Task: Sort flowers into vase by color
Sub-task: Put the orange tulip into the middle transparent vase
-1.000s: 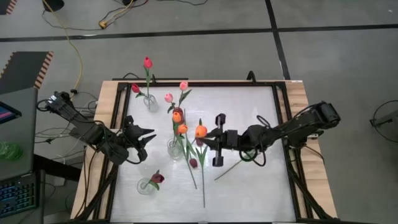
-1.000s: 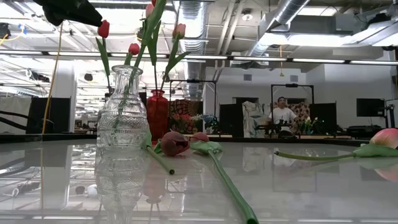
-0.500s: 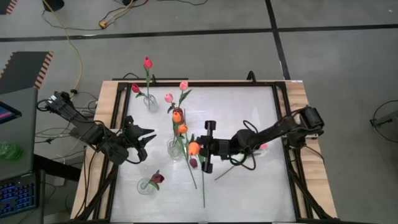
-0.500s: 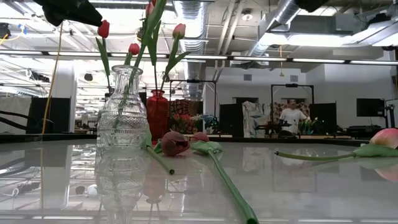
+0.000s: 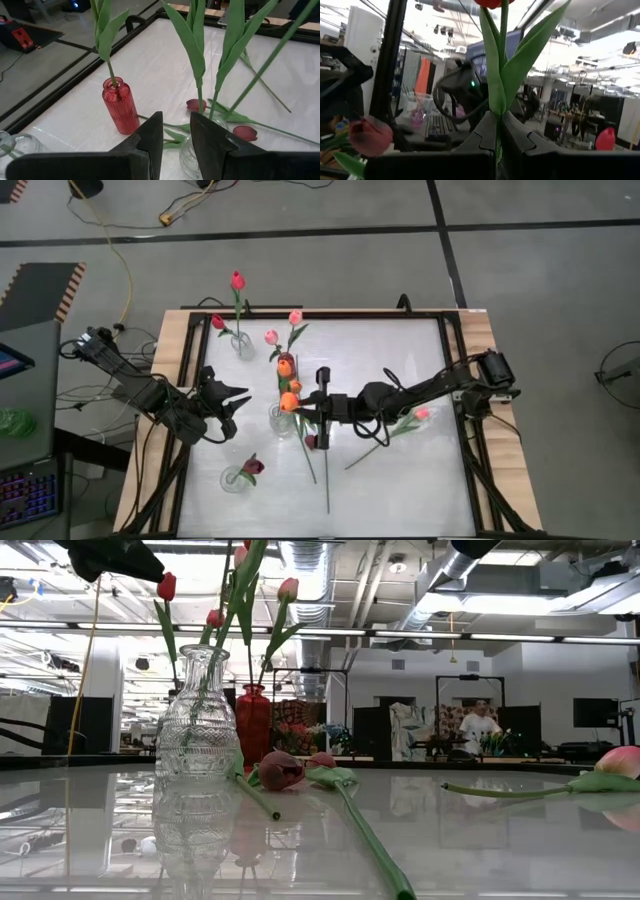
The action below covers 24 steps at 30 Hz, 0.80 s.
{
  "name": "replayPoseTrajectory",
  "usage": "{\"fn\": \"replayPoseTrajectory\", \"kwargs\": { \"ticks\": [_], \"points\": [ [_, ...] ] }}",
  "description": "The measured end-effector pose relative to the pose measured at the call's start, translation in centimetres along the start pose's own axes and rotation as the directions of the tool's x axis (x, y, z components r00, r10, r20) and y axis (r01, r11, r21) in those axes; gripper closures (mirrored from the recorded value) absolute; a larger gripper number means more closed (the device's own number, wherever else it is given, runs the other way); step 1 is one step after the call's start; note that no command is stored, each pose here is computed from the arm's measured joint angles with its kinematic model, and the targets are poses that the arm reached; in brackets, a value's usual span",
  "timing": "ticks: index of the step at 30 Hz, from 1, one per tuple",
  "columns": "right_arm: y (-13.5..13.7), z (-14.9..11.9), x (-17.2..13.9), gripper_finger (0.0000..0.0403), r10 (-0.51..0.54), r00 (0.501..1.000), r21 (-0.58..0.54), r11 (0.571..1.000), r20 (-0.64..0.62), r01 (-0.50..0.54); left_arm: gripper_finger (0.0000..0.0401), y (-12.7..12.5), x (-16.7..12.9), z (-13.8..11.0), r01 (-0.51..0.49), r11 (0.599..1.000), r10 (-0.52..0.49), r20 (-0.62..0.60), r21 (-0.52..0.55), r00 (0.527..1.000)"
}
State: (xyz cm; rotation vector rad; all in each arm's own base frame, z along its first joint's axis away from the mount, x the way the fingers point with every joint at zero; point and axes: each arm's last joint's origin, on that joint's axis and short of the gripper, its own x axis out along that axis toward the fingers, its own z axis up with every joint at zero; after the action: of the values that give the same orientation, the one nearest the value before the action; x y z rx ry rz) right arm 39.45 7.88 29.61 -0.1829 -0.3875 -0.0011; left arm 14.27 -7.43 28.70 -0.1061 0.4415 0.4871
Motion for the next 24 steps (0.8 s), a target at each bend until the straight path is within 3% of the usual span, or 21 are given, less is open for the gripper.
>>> {"fn": "replayPoseTrajectory", "kwargs": {
  "ticks": [14, 24],
  "points": [
    [-0.8, -0.4, 0.1, 0.0366, -0.009, 1.0, -0.013, 1.0, -0.015, 0.009, 0.0315, 0.0, 0.0, 0.0, 0.0, 1.0, 0.0, 0.0, 0.0, 1.0],
    [-0.2, -3.1, 1.4, 0.0366, -0.018, 1.0, -0.016, 1.0, -0.005, 0.018, 0.0315, 0.0, 0.0, 0.0, 0.001, 1.0, -0.001, 0.001, -0.002, 1.0]
  ]
}}
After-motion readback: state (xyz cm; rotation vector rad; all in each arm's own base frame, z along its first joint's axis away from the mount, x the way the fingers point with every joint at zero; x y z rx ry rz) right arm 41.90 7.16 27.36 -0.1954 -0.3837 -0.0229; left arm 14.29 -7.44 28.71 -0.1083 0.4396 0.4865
